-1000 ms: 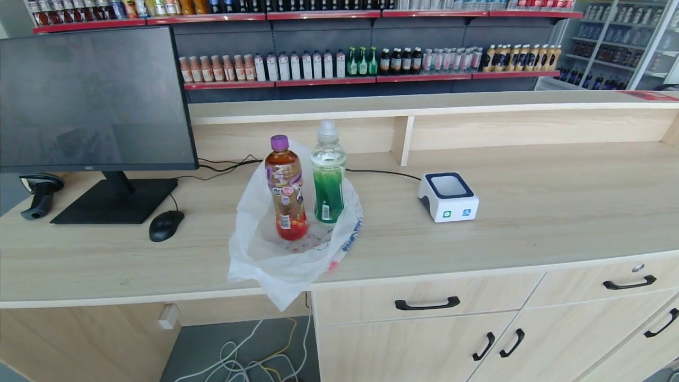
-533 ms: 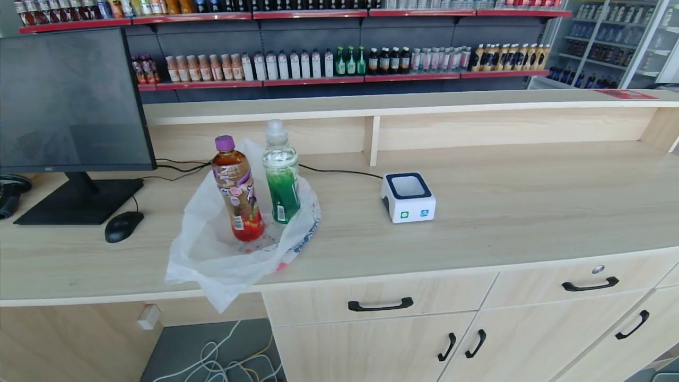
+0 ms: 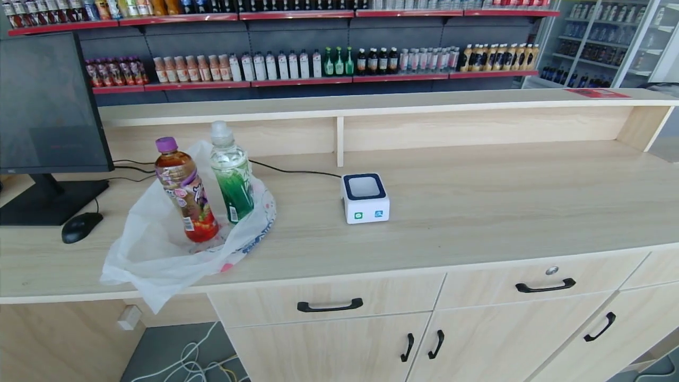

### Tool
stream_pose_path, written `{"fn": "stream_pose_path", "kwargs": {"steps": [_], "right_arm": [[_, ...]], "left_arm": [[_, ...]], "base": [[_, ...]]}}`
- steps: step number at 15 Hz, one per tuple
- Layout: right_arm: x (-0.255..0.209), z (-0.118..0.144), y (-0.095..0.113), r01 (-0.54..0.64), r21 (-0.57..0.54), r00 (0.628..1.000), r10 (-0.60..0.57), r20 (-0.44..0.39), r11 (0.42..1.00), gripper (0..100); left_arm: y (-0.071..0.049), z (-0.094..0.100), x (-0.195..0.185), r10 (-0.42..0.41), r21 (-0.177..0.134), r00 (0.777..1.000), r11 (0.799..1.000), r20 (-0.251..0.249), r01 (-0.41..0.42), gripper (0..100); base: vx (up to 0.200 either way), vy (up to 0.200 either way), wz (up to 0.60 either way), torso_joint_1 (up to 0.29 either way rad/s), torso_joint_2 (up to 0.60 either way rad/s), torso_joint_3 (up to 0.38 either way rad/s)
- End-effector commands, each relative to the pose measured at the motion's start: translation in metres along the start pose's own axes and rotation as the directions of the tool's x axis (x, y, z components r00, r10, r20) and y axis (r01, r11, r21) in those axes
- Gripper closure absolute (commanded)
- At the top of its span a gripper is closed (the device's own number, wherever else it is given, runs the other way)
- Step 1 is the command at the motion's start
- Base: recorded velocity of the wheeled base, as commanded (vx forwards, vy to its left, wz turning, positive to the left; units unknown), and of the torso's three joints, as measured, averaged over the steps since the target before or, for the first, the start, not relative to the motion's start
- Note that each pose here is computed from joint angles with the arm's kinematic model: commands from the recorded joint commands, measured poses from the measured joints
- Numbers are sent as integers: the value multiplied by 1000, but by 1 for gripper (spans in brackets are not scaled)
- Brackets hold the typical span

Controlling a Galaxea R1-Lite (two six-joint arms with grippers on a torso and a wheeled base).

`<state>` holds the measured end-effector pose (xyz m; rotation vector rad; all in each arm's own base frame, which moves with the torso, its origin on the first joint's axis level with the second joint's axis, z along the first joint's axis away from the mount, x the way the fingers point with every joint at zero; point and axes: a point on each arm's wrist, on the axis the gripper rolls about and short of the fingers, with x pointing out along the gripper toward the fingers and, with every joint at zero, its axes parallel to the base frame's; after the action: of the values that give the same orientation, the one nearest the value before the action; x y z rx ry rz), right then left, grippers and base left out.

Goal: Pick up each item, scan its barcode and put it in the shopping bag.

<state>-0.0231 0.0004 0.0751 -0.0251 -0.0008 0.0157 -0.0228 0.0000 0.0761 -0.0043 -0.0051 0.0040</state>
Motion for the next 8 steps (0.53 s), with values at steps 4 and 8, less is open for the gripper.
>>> {"fn": "stream_pose_path", "kwargs": {"steps": [4,8], "right_arm": [[0,0,0,0,-2,1000,0,-4,1000,0],[0,0,0,0,-1,1000,0,-4,1000,0]], "left_arm": [[0,0,0,1,-11,1000,1000,-2,-1,0],[0,0,0,2,-22,1000,1000,-2,-2,0]], "base": [[-150,0,0,7,5,2],[-200,0,0,-6,4,2]]}}
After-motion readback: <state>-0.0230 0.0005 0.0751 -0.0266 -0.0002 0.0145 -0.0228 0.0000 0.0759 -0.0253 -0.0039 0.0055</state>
